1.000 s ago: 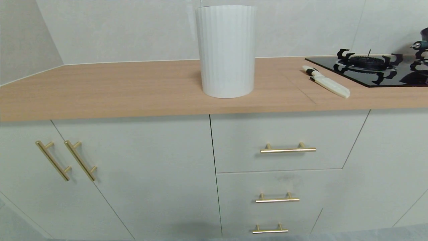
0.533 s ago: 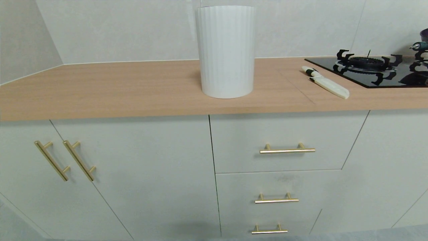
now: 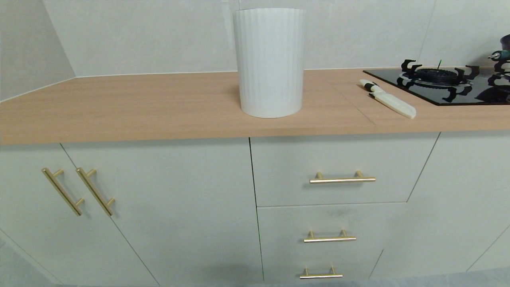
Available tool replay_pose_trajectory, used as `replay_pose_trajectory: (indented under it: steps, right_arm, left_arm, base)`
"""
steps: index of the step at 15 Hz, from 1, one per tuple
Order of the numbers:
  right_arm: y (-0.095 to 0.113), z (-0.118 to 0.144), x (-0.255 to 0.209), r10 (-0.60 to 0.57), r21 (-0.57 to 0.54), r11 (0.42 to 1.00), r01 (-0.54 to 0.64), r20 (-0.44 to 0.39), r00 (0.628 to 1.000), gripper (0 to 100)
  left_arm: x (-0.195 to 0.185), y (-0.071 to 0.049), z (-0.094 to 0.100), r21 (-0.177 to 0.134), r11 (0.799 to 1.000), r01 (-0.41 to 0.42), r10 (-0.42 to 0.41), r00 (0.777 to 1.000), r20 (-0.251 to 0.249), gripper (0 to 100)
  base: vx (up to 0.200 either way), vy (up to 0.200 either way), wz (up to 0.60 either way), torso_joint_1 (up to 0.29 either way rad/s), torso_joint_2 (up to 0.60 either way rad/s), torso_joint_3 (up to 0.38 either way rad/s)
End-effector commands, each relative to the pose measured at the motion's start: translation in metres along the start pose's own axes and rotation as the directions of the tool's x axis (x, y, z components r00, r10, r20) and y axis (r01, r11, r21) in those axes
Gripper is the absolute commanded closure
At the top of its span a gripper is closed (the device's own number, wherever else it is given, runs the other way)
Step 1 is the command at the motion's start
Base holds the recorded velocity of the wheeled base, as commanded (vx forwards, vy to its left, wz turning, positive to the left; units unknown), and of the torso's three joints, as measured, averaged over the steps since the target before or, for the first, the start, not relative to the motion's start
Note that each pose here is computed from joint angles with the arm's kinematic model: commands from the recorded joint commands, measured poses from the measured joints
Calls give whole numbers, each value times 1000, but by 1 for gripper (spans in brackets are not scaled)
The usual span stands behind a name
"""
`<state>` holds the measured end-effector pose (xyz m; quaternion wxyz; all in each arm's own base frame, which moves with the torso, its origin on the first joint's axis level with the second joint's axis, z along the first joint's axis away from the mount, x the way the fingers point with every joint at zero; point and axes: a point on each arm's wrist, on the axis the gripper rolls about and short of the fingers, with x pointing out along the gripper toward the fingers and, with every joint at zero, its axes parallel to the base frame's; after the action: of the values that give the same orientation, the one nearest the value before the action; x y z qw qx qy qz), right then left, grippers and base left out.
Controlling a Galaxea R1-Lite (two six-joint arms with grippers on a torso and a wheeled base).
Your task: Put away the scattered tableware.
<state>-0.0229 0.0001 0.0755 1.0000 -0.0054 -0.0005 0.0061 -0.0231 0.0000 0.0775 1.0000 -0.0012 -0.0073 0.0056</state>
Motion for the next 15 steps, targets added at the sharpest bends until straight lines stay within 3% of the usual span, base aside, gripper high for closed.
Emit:
replay_pose_trajectory:
  steps: [1,4,15]
  right_arm:
    - [0,0,0,0,-1,1000,0,-1,1000,0]
    - [0,0,0,0,-1,1000,0,-1,1000,0]
    - [0,0,0,0,0,1000,0,-1,1000,0]
  left_arm:
    - [0,0,0,-1,1000,-1,1,1000,1,0]
    - [0,0,0,-1,1000,-1,1,1000,1,0]
    - [0,0,0,-1,1000,1,-1,1000,1,0]
  base:
    - [0,0,0,2,-237,-232]
    - [0,0,0,38,-230,-328]
    - [0,0,0,121,-492,-330]
